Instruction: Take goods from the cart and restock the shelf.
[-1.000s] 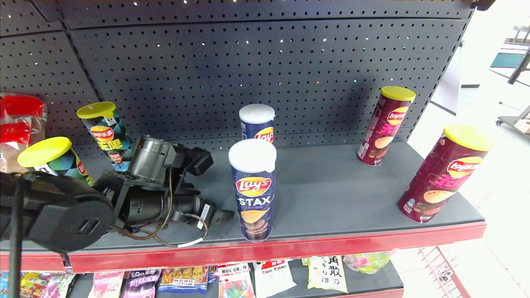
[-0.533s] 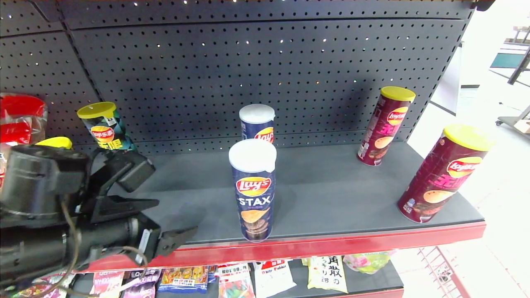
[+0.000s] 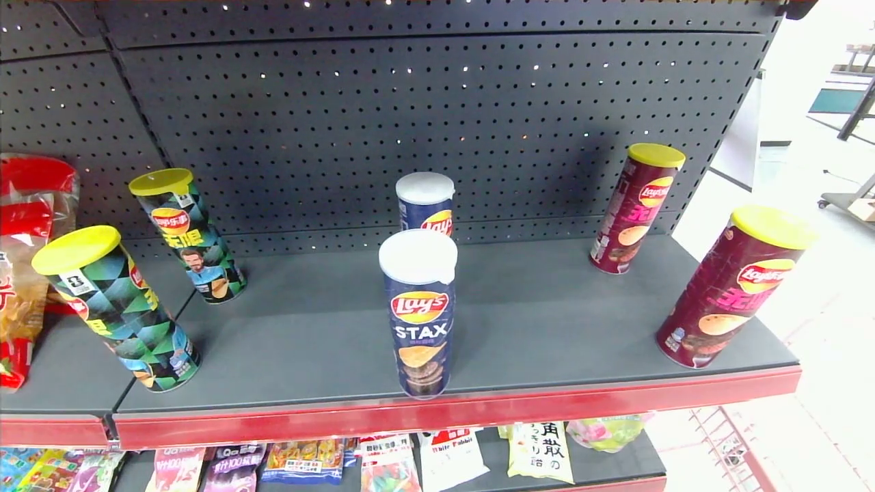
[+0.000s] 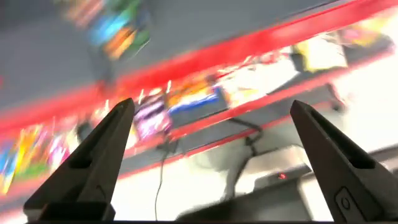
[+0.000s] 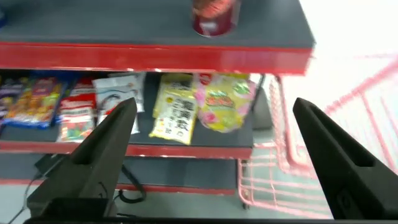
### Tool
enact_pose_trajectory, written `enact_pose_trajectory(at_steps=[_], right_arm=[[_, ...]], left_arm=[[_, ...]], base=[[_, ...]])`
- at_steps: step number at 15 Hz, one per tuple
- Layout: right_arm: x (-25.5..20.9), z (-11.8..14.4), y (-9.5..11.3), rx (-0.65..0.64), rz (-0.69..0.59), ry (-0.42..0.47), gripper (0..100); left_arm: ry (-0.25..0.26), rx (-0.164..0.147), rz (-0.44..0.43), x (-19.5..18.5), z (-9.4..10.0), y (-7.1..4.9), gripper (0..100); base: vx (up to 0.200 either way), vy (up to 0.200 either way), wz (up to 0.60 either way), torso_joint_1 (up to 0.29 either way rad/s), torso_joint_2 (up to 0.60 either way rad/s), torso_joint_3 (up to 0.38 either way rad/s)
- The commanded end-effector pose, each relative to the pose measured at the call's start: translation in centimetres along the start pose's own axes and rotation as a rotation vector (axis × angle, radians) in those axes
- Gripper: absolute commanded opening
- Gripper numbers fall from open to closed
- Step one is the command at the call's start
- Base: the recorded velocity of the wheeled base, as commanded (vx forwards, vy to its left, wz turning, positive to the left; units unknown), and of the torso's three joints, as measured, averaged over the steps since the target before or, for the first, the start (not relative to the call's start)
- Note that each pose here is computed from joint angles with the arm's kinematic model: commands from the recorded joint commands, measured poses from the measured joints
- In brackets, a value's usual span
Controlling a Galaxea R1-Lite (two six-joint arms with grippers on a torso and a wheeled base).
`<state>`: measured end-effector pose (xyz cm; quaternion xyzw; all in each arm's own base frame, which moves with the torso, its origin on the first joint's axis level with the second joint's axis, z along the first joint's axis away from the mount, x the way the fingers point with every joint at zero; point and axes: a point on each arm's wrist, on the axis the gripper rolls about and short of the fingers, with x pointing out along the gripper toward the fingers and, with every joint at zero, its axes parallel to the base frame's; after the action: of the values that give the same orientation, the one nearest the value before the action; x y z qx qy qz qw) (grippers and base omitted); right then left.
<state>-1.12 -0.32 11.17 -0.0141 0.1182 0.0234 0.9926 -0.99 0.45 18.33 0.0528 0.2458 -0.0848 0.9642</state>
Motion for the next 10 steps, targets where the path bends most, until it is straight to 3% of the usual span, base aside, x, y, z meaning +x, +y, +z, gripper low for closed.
enact_pose_trajectory(at_steps=[1, 2, 3, 4, 6, 7, 8, 9, 10], right_arm=[[-0.6, -2.1, 0.1, -0.002, -0.047, -0.036, 100], [-0.6, -2.1, 0.1, -0.002, -0.047, -0.036, 100], [-0.8, -2.5, 0.2, -0.006, -0.013, -0.062, 100], [-0.8, -2.5, 0.2, -0.009, -0.018, -0.062, 100], [-0.6, -2.5, 0.2, 0.0, -0.011, -0.079, 100], [-0.5, -2.6, 0.2, 0.007, -0.013, -0.09, 100], [-0.3, -2.7, 0.2, 0.014, -0.014, -0.113, 100], [-0.1, -2.8, 0.2, 0.011, -0.018, -0.127, 100], [0.0, -2.7, 0.1, 0.011, -0.041, -0.148, 100]], left_arm=[[-0.152, -0.082, 0.164, -2.3, -6.2, -0.8, 100], [-0.152, -0.082, 0.164, -2.3, -6.2, -0.8, 100], [-0.169, -0.115, 0.247, -1.1, -7.9, -0.9, 100], [-0.193, -0.15, 0.281, -0.6, -7.9, -0.8, 100], [-0.308, -0.173, 0.275, 0.9, -7.6, -0.7, 100], [-0.338, -0.171, 0.256, 1.8, -7.9, -0.7, 100], [-0.438, -0.149, 0.207, 4.0, -8.8, -0.8, 100], [-0.478, -0.129, 0.201, 4.3, -8.9, -0.8, 100], [-0.449, -0.121, 0.176, 4.4, -9.1, -0.8, 100]], base=[[0.0, 0.0, 0.0, 0.0, 0.0, 0.0], [0.0, 0.0, 0.0, 0.0, 0.0, 0.0], [0.0, 0.0, 0.0, 0.0, 0.0, 0.0], [0.0, 0.0, 0.0, 0.0, 0.0, 0.0], [0.0, 0.0, 0.0, 0.0, 0.0, 0.0], [0.0, 0.0, 0.0, 0.0, 0.0, 0.0], [0.0, 0.0, 0.0, 0.0, 0.0, 0.0], [0.0, 0.0, 0.0, 0.0, 0.0, 0.0], [0.0, 0.0, 0.0, 0.0, 0.0, 0.0]])
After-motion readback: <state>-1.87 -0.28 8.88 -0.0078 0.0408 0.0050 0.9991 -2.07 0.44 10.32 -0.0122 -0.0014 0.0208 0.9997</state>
